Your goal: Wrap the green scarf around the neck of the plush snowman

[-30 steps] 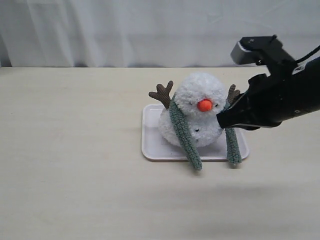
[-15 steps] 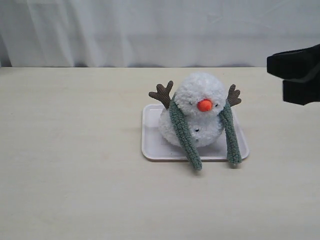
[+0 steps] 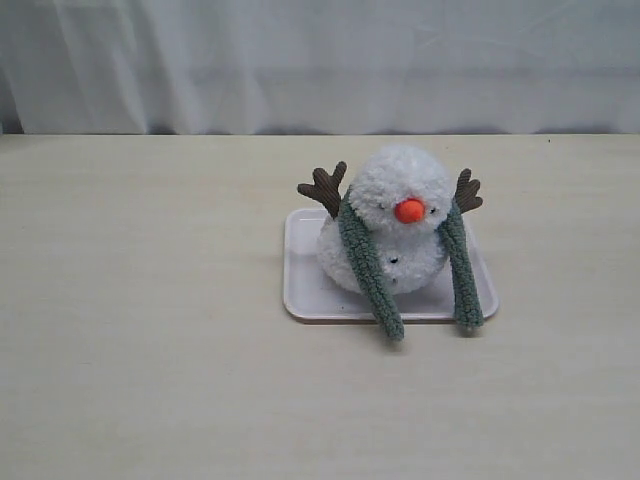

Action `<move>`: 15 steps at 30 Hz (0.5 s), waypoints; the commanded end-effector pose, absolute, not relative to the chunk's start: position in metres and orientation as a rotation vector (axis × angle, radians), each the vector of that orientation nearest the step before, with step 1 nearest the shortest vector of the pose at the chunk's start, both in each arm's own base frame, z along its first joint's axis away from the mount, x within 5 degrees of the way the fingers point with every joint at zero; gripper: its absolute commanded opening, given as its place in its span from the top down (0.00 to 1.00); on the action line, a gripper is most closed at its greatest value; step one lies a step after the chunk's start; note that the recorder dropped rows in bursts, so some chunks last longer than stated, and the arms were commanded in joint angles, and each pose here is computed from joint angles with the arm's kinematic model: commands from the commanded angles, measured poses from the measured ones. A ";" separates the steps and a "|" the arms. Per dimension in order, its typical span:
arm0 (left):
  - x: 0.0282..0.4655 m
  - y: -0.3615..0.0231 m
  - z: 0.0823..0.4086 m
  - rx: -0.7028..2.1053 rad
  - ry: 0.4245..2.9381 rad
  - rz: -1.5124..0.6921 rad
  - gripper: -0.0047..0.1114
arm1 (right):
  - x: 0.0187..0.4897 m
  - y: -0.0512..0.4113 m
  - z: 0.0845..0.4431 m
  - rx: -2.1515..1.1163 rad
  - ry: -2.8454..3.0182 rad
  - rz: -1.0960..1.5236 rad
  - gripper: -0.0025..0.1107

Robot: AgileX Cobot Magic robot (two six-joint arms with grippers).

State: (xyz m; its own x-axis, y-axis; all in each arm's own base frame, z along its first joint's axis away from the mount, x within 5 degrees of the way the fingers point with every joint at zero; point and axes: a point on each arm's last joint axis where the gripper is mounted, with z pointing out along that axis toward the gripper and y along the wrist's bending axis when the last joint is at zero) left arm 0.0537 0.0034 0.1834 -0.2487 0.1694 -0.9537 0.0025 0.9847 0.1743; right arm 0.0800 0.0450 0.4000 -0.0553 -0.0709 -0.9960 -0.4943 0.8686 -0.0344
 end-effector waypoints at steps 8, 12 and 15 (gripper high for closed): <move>0.054 0.003 0.184 0.125 1.805 0.157 0.96 | 0.036 0.032 0.409 -0.434 1.444 0.364 0.94; 0.054 0.003 0.184 0.125 1.805 0.157 0.96 | 0.027 0.029 0.411 -0.430 1.412 0.363 0.94; 0.054 0.003 0.184 0.125 1.805 0.157 0.96 | 0.021 0.028 0.411 -0.428 1.390 0.362 0.94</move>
State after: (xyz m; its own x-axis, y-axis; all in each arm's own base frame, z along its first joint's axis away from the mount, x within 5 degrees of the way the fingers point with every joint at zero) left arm 0.0537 0.0034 0.1834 -0.2487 0.1694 -0.9537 0.0025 0.9847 0.1743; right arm 0.0254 0.0288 0.4124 0.1343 -0.0080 -0.9909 -0.4865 0.8706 -0.0729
